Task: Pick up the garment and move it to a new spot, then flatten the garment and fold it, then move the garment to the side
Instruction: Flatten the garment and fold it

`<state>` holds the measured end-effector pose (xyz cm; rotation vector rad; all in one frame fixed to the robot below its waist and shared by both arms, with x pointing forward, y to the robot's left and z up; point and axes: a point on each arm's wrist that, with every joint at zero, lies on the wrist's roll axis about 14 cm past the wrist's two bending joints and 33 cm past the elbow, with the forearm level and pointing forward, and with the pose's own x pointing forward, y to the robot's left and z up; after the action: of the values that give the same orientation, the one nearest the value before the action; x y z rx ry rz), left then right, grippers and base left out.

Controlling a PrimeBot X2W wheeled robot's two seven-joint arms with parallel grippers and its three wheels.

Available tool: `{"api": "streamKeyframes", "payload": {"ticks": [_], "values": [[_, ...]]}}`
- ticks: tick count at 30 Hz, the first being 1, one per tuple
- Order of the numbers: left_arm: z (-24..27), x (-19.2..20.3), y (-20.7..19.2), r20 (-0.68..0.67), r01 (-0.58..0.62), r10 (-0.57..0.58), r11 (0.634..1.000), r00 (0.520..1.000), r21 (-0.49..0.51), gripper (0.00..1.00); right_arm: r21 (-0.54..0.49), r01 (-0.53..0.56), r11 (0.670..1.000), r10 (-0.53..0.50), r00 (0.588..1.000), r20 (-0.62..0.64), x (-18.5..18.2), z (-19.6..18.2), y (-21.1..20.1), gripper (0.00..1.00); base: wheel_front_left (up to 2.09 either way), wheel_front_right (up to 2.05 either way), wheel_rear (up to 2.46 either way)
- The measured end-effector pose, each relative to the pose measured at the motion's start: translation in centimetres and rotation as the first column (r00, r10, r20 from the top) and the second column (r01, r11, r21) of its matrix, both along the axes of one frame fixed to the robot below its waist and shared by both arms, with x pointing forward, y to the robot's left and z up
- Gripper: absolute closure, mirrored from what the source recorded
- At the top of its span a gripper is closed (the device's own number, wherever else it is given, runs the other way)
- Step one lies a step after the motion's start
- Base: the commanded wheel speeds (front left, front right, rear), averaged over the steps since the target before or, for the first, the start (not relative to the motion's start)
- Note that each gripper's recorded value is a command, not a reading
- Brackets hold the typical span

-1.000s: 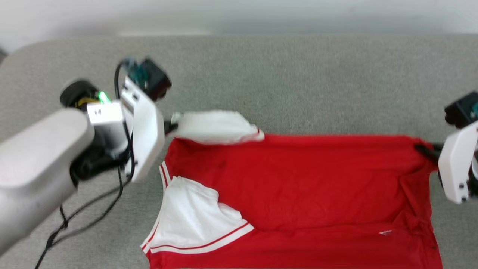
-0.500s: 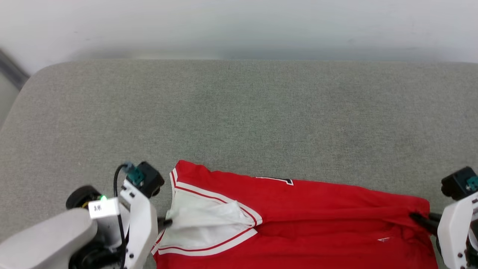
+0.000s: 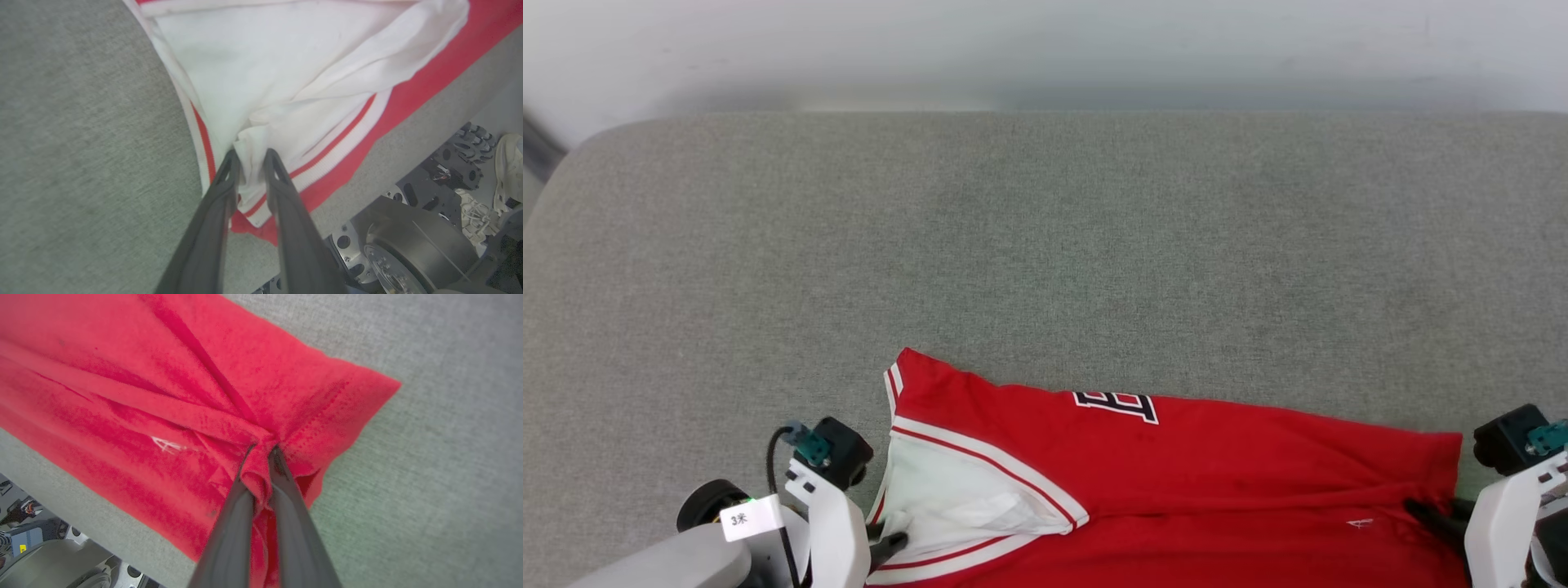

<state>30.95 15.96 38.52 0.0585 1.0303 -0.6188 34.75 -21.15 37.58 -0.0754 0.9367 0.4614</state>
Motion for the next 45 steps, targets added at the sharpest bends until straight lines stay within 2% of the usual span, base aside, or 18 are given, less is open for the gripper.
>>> {"api": "streamKeyframes", "payload": {"ticks": [2,3,7,12,15,17,20,22,24,28,30,36,40,45], "values": [[0.7,0.7,0.0,0.055,-0.031,0.032,0.999,0.998,-0.020,0.00,-0.006,-0.006,1.000,0.006,0.999,0.048,0.5,0.8,-0.1,0.00,0.00,0.00,0.00],[3.0,3.0,0.4,0.201,-0.084,0.093,0.995,0.975,-0.053,0.00,0.014,0.007,1.000,-0.009,0.993,0.122,1.4,2.8,-0.2,0.00,0.00,0.00,0.00],[5.3,4.5,1.5,0.372,-0.150,0.167,0.986,0.913,-0.074,0.00,0.038,0.040,0.998,-0.048,0.970,0.240,2.8,6.2,-1.1,0.00,0.00,0.00,0.00],[8.8,7.0,2.7,0.597,-0.244,0.277,0.960,0.753,-0.138,0.00,0.094,0.147,0.985,-0.171,0.923,0.344,4.3,8.9,-3.6,0.00,0.00,0.00,0.00],[9.6,7.3,3.6,0.668,-0.294,0.317,0.944,0.673,-0.152,0.00,0.157,0.237,0.959,-0.278,0.897,0.344,4.5,9.0,-5.1,0.00,0.00,0.00,0.00],[10.3,7.8,4.2,0.710,-0.329,0.333,0.932,0.620,-0.151,0.00,0.185,0.289,0.939,-0.336,0.887,0.318,4.2,8.4,-5.9,0.00,0.00,0.00,0.00],[10.6,8.0,4.5,0.734,-0.376,0.370,0.911,0.569,-0.169,0.00,0.221,0.356,0.908,-0.405,0.880,0.249,3.5,6.9,-6.5,0.00,0.00,0.00,0.00],[11.7,8.4,4.6,0.771,-0.395,0.380,0.901,0.512,-0.181,0.00,0.229,0.391,0.892,-0.435,0.879,0.194,2.7,5.7,-6.7,0.00,0.00,0.00,0.00],[12.5,8.6,4.8,0.799,-0.410,0.388,0.891,0.459,-0.196,0.00,0.250,0.416,0.874,-0.458,0.877,0.144,2.3,4.8,-6.4,0.00,0.00,0.00,0.00],[12.8,8.3,5.1,0.825,-0.440,0.401,0.873,0.399,-0.212,0.00,0.304,0.459,0.835,-0.483,0.876,0.003,1.3,2.7,-4.8,0.00,0.00,0.00,0.00],[13.3,8.3,5.4,0.839,-0.453,0.407,0.863,0.361,-0.223,0.00,0.314,0.469,0.826,-0.474,0.878,-0.064,0.8,1.9,-3.9,0.00,0.00,0.00,0.00],[12.4,7.3,5.7,0.839,-0.479,0.427,0.845,0.336,-0.238,0.00,0.322,0.488,0.812,-0.423,0.870,-0.253,-0.9,-0.4,-1.6,0.00,0.00,0.00,0.00],[12.4,7.0,6.2,0.850,-0.502,0.429,0.831,0.305,-0.239,0.00,0.320,0.467,0.824,-0.353,0.866,-0.354,-1.6,-1.4,0.3,0.00,0.00,0.00,0.00],[12.1,6.6,6.4,0.850,-0.522,0.442,0.816,0.286,-0.249,0.00,0.314,0.426,0.848,-0.286,0.868,-0.406,-1.5,-2.1,2.1,0.00,0.00,0.00,0.00]]}}
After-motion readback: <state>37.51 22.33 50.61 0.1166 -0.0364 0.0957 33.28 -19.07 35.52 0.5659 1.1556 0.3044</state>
